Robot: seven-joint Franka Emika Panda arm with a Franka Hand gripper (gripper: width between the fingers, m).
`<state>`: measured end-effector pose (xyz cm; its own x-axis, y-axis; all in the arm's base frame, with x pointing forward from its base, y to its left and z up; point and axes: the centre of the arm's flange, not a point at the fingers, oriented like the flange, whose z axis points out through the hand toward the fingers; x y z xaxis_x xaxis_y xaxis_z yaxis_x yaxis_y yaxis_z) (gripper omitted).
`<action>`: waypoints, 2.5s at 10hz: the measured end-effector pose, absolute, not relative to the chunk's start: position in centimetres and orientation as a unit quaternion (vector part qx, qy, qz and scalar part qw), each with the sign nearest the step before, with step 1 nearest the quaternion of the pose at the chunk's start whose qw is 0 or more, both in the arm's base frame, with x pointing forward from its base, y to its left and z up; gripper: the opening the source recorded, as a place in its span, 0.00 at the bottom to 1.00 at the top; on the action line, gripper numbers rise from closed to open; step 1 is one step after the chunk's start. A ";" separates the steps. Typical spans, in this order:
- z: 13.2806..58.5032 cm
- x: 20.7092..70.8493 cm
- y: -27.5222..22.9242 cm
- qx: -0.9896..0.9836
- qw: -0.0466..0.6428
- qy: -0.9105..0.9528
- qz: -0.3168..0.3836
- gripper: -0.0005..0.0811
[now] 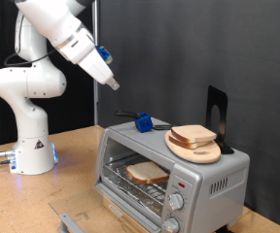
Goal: Make a piece of toast with the oven
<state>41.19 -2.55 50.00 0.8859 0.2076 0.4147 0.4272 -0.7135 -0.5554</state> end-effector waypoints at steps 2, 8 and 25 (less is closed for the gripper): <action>50.8 41.4 -5.0 -0.909 0.344 -0.173 -0.160 0.84; 51.3 41.3 -7.7 -0.896 0.426 -0.077 -0.105 0.84; 46.7 40.8 -13.8 -0.822 0.556 0.016 0.126 0.84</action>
